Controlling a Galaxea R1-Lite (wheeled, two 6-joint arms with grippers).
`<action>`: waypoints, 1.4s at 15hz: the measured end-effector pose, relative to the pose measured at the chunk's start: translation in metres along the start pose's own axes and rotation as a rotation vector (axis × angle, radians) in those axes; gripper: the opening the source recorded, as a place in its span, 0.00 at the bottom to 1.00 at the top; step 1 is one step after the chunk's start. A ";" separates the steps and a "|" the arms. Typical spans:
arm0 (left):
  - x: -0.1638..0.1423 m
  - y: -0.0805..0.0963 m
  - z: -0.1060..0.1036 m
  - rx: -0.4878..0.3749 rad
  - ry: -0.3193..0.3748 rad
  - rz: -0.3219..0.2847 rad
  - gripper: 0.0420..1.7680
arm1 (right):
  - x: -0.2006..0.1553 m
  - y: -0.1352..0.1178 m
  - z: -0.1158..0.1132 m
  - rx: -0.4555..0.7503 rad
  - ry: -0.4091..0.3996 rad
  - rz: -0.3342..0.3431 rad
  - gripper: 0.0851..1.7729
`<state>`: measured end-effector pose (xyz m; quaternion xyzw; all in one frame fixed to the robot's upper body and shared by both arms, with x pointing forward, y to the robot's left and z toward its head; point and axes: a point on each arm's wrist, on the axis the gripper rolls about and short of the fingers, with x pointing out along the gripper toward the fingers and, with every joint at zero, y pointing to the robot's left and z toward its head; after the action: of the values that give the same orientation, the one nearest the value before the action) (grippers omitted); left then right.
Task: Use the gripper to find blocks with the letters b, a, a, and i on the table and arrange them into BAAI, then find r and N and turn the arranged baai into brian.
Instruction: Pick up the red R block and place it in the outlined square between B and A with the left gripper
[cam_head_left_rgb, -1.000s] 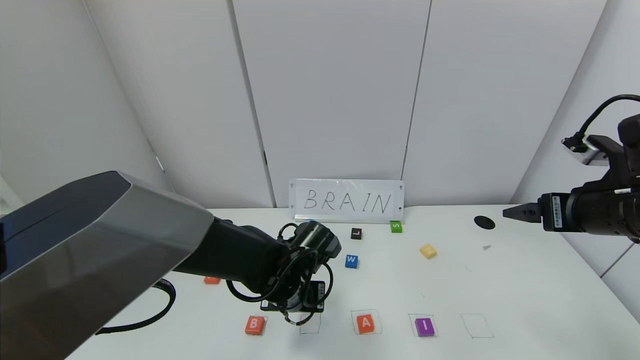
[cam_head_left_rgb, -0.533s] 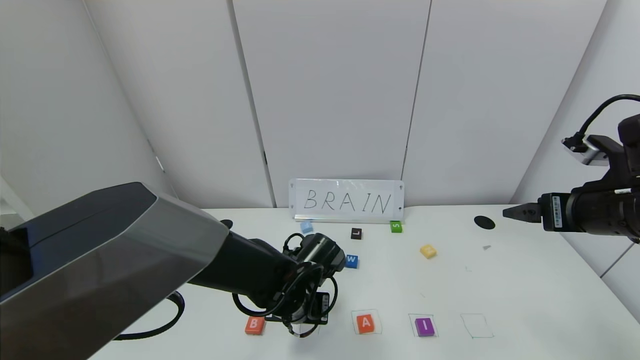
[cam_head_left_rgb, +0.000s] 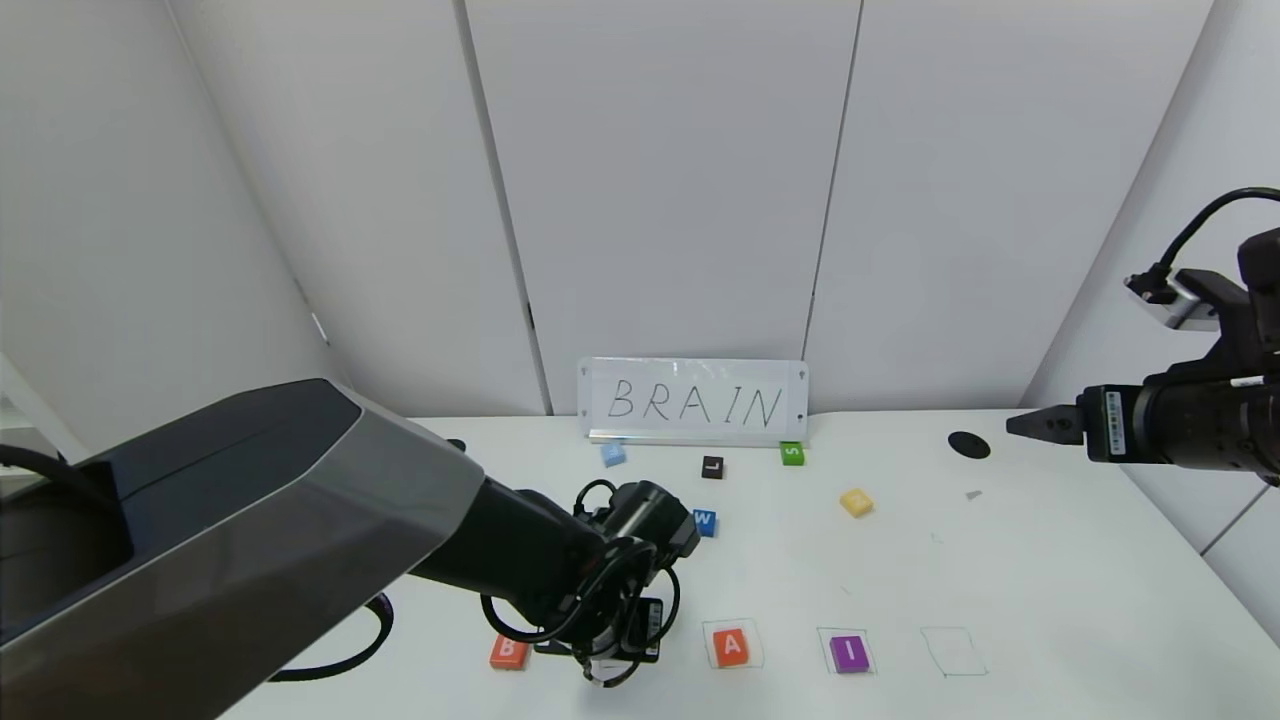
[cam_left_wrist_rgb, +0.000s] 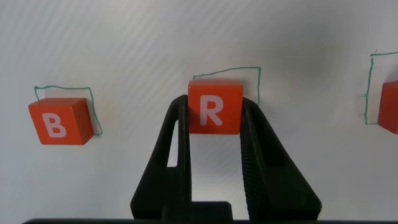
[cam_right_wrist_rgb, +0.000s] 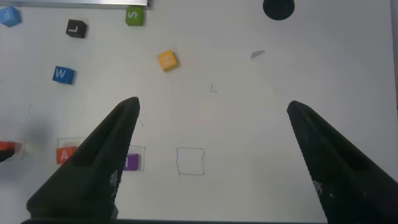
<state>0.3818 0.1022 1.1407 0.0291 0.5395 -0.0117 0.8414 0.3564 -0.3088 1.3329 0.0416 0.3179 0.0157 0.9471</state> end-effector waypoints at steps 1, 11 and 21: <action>0.001 0.000 0.000 0.000 0.002 -0.001 0.28 | 0.000 0.000 0.000 0.000 0.000 0.000 0.96; 0.005 -0.008 -0.004 0.020 0.010 -0.004 0.28 | 0.000 0.000 0.000 0.000 -0.001 0.000 0.96; 0.005 -0.008 -0.003 0.020 0.009 -0.004 0.28 | 0.000 0.000 0.000 0.000 0.000 0.000 0.96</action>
<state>0.3807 0.0941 1.1341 0.0362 0.5434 -0.0187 0.8385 0.3563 -0.3088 1.3328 0.0416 0.3181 0.0157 0.9470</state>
